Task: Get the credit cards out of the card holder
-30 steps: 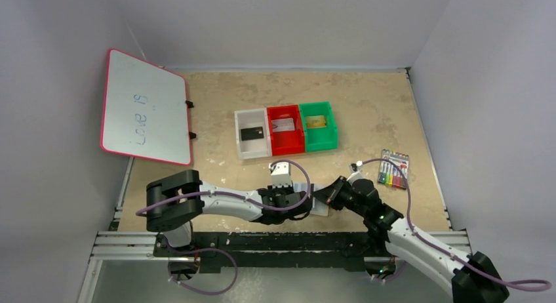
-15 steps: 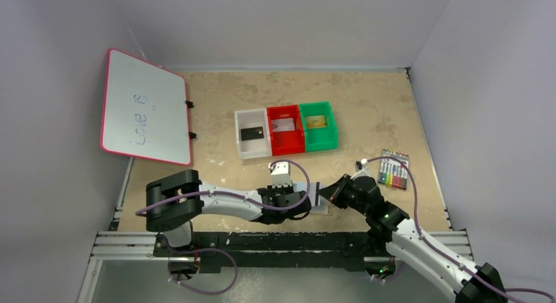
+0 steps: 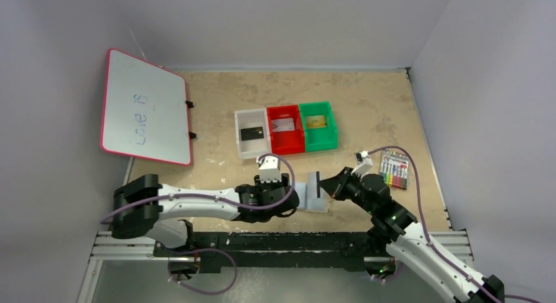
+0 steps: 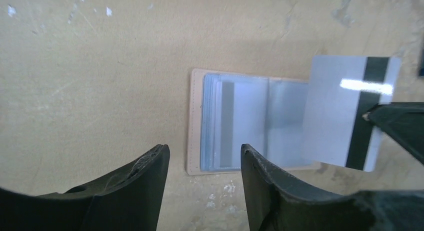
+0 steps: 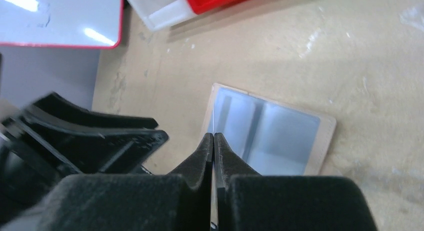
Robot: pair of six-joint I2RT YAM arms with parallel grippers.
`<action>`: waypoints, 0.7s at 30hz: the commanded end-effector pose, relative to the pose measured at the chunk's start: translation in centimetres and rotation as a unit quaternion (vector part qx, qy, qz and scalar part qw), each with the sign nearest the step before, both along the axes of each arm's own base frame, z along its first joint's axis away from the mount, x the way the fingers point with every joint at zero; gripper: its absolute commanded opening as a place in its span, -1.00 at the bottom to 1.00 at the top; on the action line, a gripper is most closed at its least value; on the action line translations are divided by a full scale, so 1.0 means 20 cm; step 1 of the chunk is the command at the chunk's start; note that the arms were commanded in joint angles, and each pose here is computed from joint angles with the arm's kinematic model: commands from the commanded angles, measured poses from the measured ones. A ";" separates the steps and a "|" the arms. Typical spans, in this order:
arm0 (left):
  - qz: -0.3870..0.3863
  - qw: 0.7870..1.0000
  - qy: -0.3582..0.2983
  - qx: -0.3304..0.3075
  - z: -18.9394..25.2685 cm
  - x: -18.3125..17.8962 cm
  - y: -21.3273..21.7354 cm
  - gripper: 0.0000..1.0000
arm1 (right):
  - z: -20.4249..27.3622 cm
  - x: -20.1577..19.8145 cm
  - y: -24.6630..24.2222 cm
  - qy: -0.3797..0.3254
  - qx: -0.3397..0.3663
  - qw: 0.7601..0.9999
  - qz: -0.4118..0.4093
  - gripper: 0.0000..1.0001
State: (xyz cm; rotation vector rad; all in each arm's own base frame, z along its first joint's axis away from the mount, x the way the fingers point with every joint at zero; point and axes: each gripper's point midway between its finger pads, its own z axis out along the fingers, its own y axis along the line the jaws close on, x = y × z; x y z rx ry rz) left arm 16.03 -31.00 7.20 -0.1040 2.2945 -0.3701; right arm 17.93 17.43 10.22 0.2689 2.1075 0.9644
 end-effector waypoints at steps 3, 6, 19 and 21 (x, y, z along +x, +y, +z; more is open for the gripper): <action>0.024 0.995 -0.097 0.010 0.34 0.14 0.25 0.17 | 0.38 0.03 0.16 -0.219 -0.013 0.967 0.133 -1.00; 0.027 0.994 -0.103 -0.002 0.44 0.21 0.39 0.24 | 0.46 -0.03 0.25 -0.292 -0.017 0.931 0.218 -1.00; -0.275 0.953 -0.114 -0.047 0.80 -0.03 0.26 0.51 | 0.51 -0.22 0.47 -0.366 -0.032 0.804 0.467 -1.00; -0.309 0.944 -0.102 -0.045 0.77 -0.07 0.22 0.49 | 0.54 -0.23 0.48 -0.371 -0.023 0.794 0.481 -1.00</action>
